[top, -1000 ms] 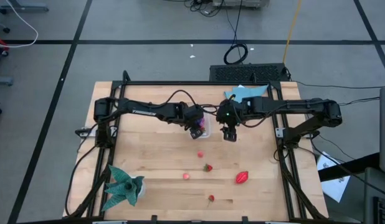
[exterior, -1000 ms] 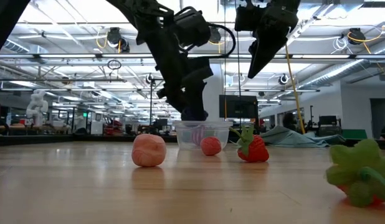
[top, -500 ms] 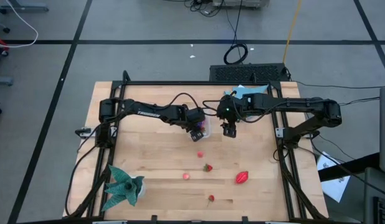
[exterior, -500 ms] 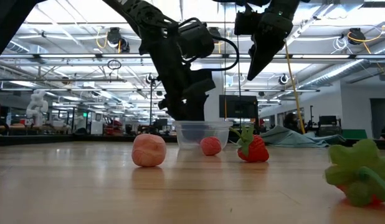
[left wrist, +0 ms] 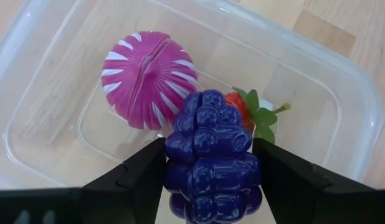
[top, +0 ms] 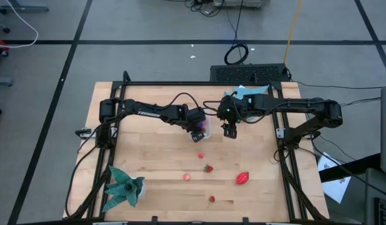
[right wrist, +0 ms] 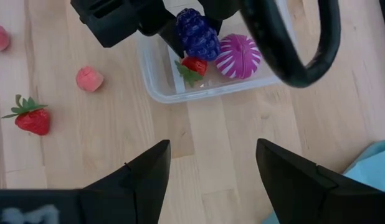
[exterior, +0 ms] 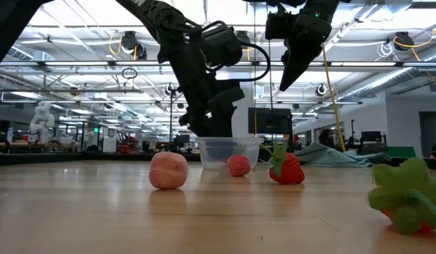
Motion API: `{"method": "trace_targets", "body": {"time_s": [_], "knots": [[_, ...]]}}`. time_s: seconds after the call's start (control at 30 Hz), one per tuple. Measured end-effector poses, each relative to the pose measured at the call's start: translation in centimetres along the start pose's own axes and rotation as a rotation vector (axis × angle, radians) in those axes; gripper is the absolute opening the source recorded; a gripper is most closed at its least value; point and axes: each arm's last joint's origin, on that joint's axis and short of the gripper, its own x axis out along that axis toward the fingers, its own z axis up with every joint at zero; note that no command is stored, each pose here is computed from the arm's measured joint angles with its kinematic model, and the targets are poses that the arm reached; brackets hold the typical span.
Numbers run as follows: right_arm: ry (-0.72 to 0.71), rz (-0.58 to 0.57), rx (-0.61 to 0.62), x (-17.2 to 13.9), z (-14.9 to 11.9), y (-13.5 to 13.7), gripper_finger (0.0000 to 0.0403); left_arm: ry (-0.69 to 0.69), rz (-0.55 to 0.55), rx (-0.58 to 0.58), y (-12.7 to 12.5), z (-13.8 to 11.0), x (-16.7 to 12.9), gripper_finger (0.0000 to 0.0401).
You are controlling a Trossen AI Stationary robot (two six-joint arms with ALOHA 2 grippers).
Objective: Pick and placing Produce into tupperware
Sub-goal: Put the purple grapes into the transparent bin, then put the red dragon fruit into the transparent bin
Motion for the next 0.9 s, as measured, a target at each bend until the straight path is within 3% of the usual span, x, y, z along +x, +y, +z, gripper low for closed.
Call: {"method": "trace_targets", "body": {"time_s": [0.17,0.67,0.9], "knots": [[0.0,0.0,0.0,0.0,0.0,0.0,0.0226,0.0,-0.001,0.002,0.0,0.0,0.0,0.0238],[0.0,0.0,0.001,0.0,0.0,0.0,0.0226,-0.062,0.011,-0.002,0.0,0.6,-0.4,0.0334],[0.0,0.0,0.0,0.0,0.0,0.0,0.0226,-0.134,0.024,0.032,0.1,1.4,-4.7,0.0331]]}}
